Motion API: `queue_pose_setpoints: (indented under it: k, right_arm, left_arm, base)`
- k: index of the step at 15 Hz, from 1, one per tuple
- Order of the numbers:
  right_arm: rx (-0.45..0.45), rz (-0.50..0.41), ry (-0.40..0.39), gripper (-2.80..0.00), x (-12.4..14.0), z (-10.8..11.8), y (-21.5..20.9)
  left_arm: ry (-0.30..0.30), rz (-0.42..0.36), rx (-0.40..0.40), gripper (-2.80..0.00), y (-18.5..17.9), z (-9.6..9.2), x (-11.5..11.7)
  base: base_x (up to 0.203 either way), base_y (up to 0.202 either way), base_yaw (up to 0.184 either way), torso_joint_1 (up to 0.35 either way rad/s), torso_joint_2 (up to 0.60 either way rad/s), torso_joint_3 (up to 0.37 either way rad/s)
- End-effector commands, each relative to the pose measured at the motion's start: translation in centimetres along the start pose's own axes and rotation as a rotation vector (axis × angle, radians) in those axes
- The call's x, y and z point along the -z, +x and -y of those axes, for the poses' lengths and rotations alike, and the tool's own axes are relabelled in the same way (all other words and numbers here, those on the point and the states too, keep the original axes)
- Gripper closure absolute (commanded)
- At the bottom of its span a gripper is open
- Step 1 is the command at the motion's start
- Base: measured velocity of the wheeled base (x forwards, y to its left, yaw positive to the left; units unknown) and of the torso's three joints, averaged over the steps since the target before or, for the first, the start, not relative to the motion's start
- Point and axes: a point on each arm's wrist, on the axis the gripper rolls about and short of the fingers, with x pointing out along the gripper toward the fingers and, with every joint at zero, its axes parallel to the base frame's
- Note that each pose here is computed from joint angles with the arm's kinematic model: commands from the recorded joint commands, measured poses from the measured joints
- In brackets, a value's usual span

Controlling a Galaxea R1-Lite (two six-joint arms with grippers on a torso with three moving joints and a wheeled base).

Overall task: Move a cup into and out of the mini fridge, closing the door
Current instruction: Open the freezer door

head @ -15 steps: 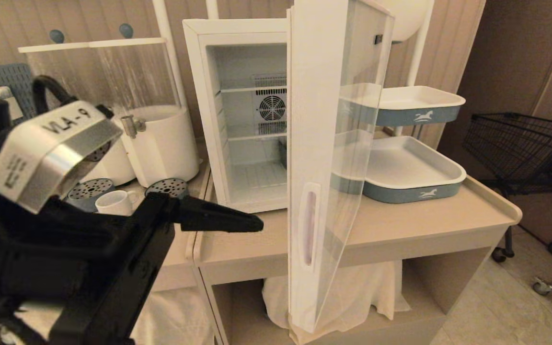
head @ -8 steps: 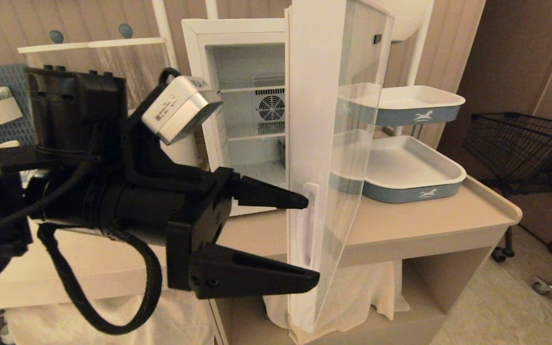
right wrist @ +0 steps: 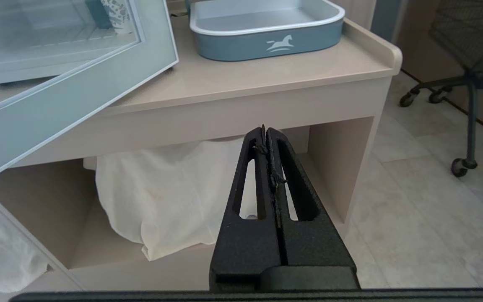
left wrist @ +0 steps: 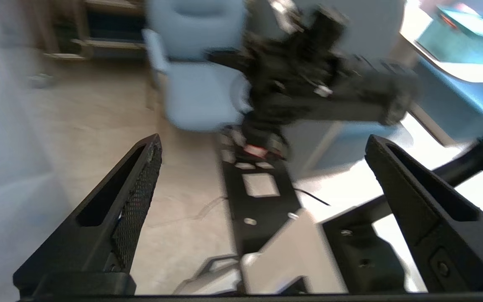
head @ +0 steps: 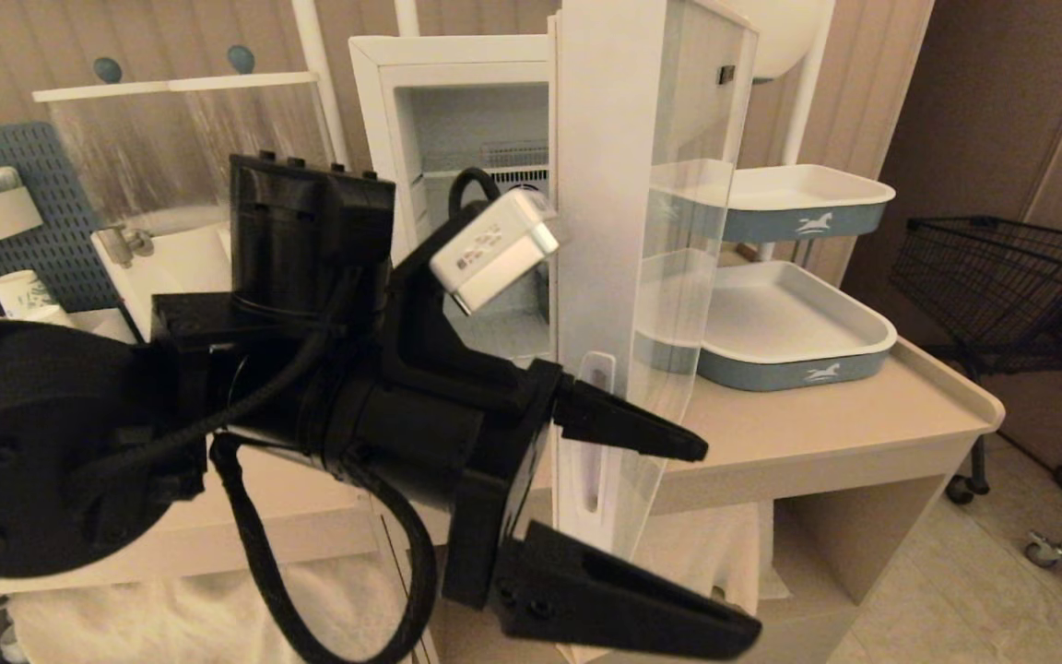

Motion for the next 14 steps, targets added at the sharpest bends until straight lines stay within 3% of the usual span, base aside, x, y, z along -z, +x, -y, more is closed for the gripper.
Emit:
queue_pose_setpoints:
  k: [1, 4, 7, 9, 11, 14]
  right_arm:
    - [-0.001, 0.000, 0.000, 0.00, 0.0, 0.0, 0.0]
    - [0.000, 0.001, -0.001, 0.00, 0.0, 0.0, 0.0]
    - [-0.001, 0.000, -0.002, 0.00, 0.0, 0.0, 0.0]
    - [-0.001, 0.000, -0.001, 0.00, 0.0, 0.0, 0.0]
    - [0.000, 0.000, 0.000, 0.00, 0.0, 0.0, 0.0]
    - [-0.001, 0.000, 0.000, 0.00, 0.0, 0.0, 0.0]
  left_arm:
    - [0.010, -0.001, 0.027, -2.80, 0.1, 1.1, 0.0]
    - [0.066, 0.032, 0.006, -2.80, -2.6, 5.3, -0.4]
    - [0.107, 0.072, -0.142, -2.80, -5.9, 8.0, 0.0]
    - [0.100, 0.084, -0.257, -2.80, -7.5, 7.1, 0.0]
    - [0.080, 0.078, -0.321, -2.80, -7.6, 4.7, 0.5]
    - [0.102, 0.085, -0.426, -2.80, -6.8, 1.2, 1.0]
  base:
    - [0.000, 0.000, 0.000, 0.000, 0.00, 0.000]
    - [0.000, 0.000, 0.000, 0.000, 0.00, 0.000]
    - [0.000, 0.000, 0.000, 0.000, 0.00, 0.000]
    - [0.000, 0.000, 0.000, 0.000, 0.00, 0.000]
    - [0.000, 0.000, 0.000, 0.000, 0.00, 0.000]
    - [0.000, 0.000, 0.000, 0.000, 0.00, 0.000]
